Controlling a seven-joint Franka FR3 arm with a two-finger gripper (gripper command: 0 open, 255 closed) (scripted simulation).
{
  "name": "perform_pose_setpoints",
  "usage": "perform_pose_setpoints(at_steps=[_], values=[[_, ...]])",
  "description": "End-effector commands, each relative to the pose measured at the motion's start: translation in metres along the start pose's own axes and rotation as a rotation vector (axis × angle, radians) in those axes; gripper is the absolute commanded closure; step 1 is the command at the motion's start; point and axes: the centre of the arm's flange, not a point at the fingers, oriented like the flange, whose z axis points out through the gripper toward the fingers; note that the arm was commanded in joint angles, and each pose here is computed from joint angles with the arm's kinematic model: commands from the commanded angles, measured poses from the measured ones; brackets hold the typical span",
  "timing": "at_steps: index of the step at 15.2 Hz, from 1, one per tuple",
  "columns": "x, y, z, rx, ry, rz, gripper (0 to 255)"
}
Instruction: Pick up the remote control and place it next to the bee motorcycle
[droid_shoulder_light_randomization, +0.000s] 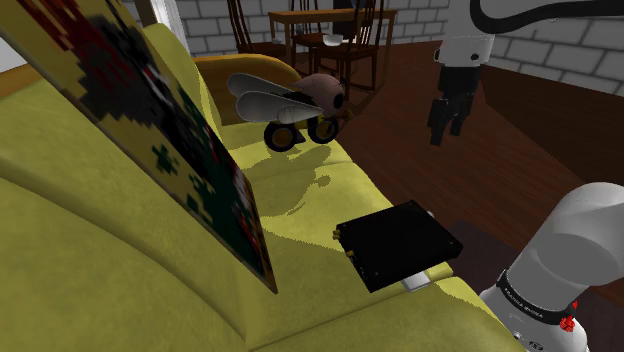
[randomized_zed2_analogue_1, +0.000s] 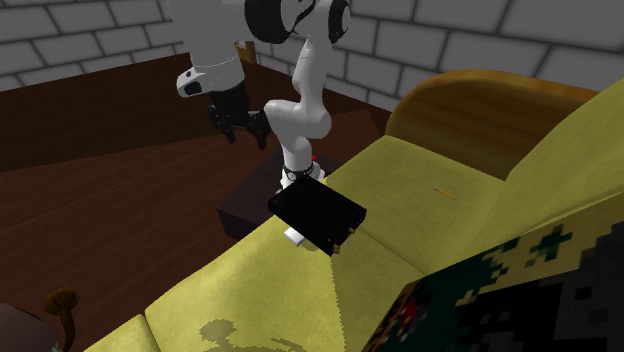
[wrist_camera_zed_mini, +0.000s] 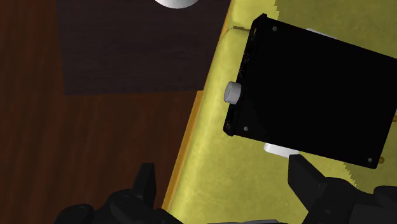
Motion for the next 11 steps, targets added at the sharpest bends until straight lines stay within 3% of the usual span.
perform_pose_setpoints(at_steps=[1,11], values=[[0.000,0.000,0.000,0.000,0.000,0.000,0],[0.029,-0.082,0.101,-0.044,0.077,0.078,0]])
